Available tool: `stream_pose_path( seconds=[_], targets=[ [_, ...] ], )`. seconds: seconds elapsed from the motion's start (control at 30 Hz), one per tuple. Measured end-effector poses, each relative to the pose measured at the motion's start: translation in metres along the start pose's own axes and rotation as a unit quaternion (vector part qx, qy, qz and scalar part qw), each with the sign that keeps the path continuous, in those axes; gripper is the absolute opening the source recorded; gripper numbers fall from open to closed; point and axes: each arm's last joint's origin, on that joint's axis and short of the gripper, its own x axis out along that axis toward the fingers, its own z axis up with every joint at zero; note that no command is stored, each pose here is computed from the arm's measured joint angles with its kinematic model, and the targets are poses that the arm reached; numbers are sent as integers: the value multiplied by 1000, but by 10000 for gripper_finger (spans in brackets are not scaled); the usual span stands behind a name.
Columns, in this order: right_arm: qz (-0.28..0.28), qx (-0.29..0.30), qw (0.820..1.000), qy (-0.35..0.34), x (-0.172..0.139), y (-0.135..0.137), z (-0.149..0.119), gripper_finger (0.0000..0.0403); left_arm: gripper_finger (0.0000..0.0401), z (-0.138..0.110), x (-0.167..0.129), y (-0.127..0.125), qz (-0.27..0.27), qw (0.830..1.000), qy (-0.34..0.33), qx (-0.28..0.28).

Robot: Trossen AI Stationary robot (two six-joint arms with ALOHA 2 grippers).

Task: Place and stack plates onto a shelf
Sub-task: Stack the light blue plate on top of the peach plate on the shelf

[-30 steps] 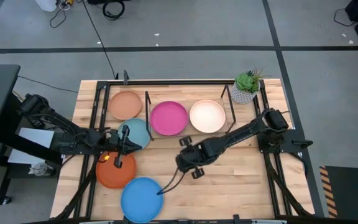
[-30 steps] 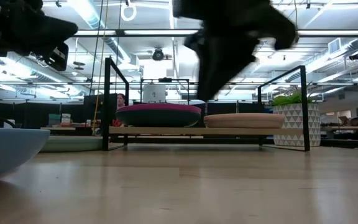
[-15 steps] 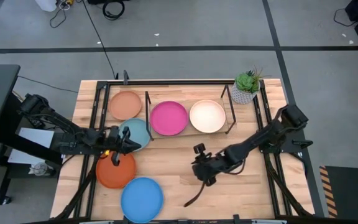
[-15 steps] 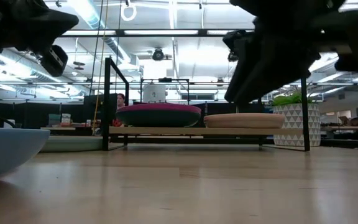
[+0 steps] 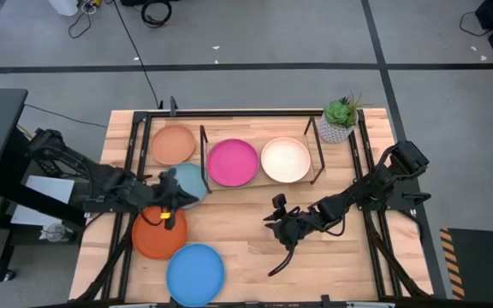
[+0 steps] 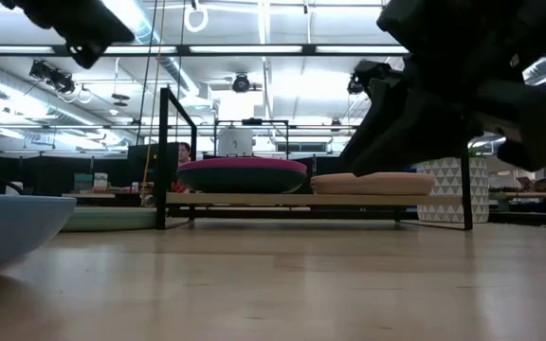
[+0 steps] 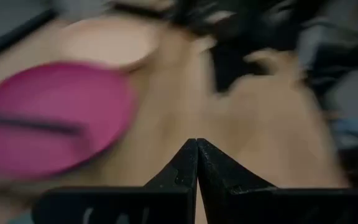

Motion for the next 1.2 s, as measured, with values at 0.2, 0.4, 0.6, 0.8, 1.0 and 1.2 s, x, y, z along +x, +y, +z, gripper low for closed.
stream_pose_path(
  seconds=[0.2, 0.4, 0.6, 0.8, 1.0, 1.2],
  targets=[
    [2, 1, 1000, 8, 0, 4, -14, 96, 16, 5, -12, 13, 93, 992, 62, -55],
    [-2, 17, 1000, -13, 0, 8, -29, 96, 16, -15, -13, 36, 201, 967, 119, -105],
    [-4, 31, 999, -45, -5, 16, -46, 96, 16, -32, -2, 37, 165, 965, 166, -118],
    [-8, 50, 997, -59, -10, 20, -57, 96, 16, -44, 16, 25, 93, 949, 239, -183],
    [-13, 55, 997, -60, -11, 21, -57, 96, 16, -61, 30, 9, 91, 887, 334, -306],
    [-15, 48, 997, -60, -11, 21, -57, 96, 16, -78, 43, 1, 151, 828, 380, -385]
  ],
)
